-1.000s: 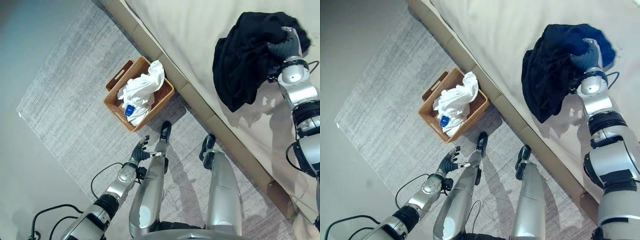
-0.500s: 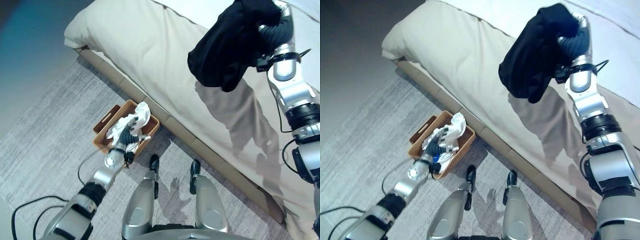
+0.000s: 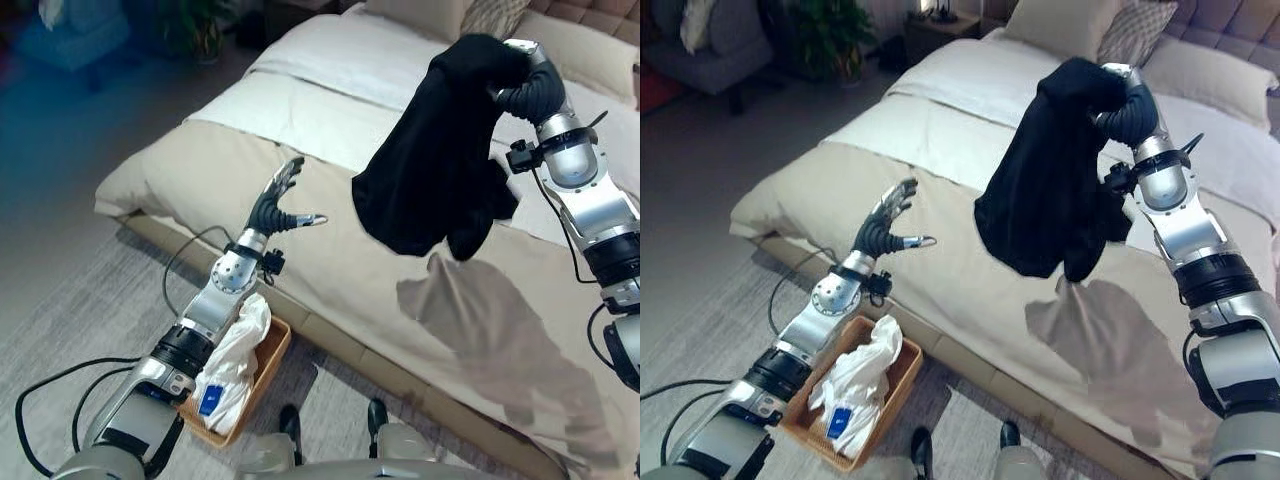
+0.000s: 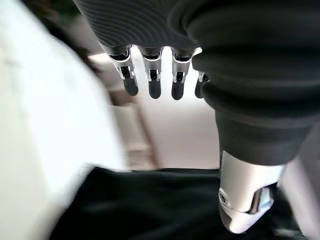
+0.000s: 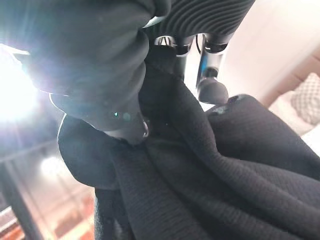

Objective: Pick up clothes into the bucket

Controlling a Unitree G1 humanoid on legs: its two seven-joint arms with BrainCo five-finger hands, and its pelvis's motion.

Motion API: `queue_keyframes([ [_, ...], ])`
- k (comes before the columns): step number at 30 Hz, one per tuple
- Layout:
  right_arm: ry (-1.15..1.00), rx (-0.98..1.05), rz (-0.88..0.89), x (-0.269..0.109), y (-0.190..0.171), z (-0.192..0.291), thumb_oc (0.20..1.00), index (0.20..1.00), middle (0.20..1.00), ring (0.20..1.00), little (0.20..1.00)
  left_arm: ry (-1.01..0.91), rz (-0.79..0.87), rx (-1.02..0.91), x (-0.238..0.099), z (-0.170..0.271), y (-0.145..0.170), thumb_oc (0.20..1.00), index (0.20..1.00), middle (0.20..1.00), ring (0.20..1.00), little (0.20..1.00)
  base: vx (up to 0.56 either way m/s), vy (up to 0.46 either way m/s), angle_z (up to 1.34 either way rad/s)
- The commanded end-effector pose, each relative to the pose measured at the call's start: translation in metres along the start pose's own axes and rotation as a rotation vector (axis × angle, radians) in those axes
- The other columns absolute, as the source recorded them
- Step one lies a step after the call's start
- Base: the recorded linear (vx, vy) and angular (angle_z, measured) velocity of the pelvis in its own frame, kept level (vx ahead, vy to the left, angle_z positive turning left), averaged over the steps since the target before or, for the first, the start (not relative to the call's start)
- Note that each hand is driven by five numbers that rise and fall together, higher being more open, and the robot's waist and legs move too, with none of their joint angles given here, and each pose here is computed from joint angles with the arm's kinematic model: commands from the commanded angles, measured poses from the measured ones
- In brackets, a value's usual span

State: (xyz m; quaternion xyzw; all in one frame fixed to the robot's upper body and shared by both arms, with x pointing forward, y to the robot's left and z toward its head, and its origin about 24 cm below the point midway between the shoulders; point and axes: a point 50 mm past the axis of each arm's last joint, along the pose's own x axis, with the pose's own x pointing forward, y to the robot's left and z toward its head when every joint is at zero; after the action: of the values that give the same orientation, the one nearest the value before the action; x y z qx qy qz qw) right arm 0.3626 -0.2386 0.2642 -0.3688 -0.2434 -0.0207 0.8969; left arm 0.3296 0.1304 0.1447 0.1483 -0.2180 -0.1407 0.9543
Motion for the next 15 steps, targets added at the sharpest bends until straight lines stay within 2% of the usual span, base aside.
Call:
queue_keyframes([
  [1,-0.066,-0.026,0.052,-0.001,-0.011,0.014,0.2,0.2,0.2,0.2,0.2,-0.075,-0.047,-0.042,0.009,0.014,-0.005,1.0,1.0,1.0,1.0,1.0,0.05,-0.017,-0.2],
  [7,-0.077,-0.029,0.132,-0.007,-0.005,0.017,0.2,0.2,0.2,0.2,0.2,-0.109,-0.121,-0.019,0.021,0.026,-0.013,1.0,1.0,1.0,1.0,1.0,0.02,-0.009,-0.05],
  [15,-0.244,0.089,0.273,-0.013,0.02,0.053,0.2,0.2,0.2,0.2,0.2,-0.052,-0.191,-0.04,0.029,0.017,-0.038,1.0,1.0,1.0,1.0,1.0,0.01,-0.004,0.0],
])
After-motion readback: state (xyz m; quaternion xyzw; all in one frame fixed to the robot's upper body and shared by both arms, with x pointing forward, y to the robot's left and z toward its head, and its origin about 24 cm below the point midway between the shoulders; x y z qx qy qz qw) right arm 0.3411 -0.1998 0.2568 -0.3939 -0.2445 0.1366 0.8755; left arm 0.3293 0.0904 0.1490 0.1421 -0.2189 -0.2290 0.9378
